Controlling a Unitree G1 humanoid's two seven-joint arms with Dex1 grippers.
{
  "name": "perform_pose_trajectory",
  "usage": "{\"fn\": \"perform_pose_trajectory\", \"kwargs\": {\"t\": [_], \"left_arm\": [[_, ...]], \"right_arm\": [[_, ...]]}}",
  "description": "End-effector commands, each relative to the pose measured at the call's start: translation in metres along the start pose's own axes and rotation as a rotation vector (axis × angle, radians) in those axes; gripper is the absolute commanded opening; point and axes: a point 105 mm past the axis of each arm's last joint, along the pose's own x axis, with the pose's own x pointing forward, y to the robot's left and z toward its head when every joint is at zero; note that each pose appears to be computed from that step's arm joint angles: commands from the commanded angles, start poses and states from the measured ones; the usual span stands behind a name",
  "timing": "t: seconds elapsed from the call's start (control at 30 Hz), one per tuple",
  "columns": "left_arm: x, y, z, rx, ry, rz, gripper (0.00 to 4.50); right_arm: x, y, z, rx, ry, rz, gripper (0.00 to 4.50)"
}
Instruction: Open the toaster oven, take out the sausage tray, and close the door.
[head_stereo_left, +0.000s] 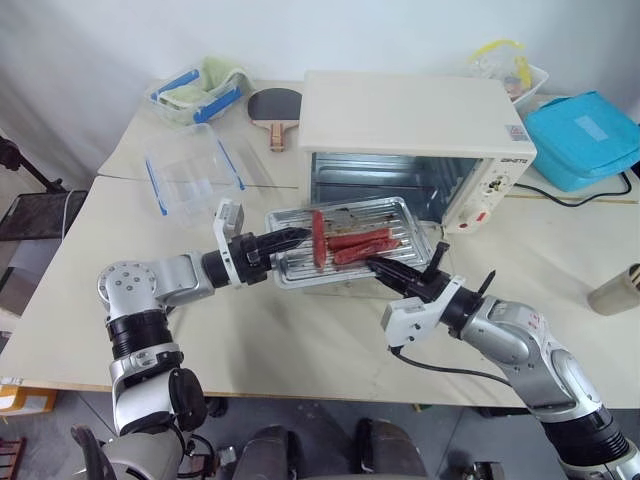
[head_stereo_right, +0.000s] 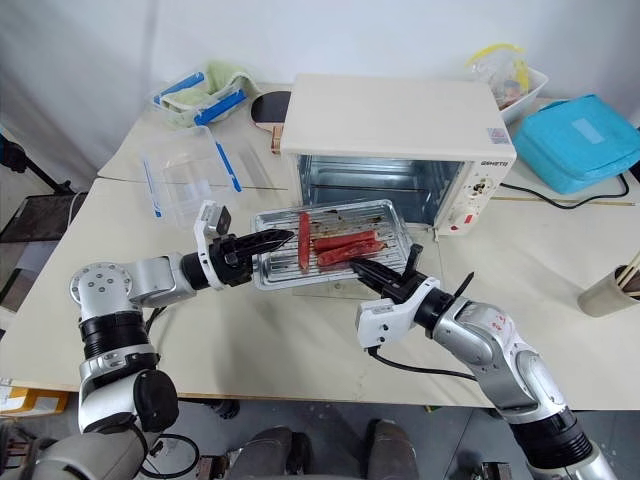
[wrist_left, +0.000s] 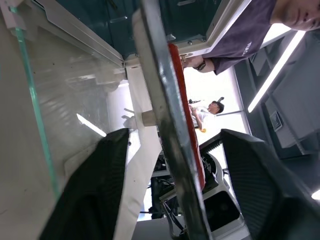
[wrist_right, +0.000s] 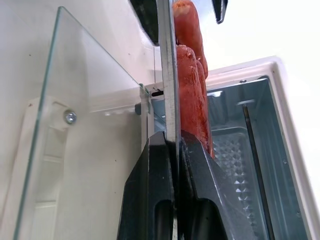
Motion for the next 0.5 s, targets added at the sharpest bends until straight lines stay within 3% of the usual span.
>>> {"fn": "perform_pose_trajectory", "kwargs": {"t": [0.03, 0.27, 0.37, 0.5], "left_arm": [[-0.0051, -0.0035, 0.0035, -0.011, -0.02, -0.018, 1.85], [-0.0042, 0.0029, -0.0034, -0.051, -0.019, 0.004, 0.05], [-0.0055, -0.0023, -0.005, -0.059, -0.028, -0.035, 0.01], [-0.0115, 0.0014, -0.0025, -0.101, -0.077, -0.027, 0.0]], "right_arm": [[-0.0012, -0.0098, 0.0044, -0.002, -0.026, -0.043, 0.0], [0.0008, -0.0092, 0.0053, 0.003, -0.034, -0.045, 0.0], [0.0001, -0.0068, 0.0072, 0.083, -0.056, -0.027, 0.0], [-0.002, -0.0125, 0.0089, 0.184, -0.069, -0.061, 1.2]]}}
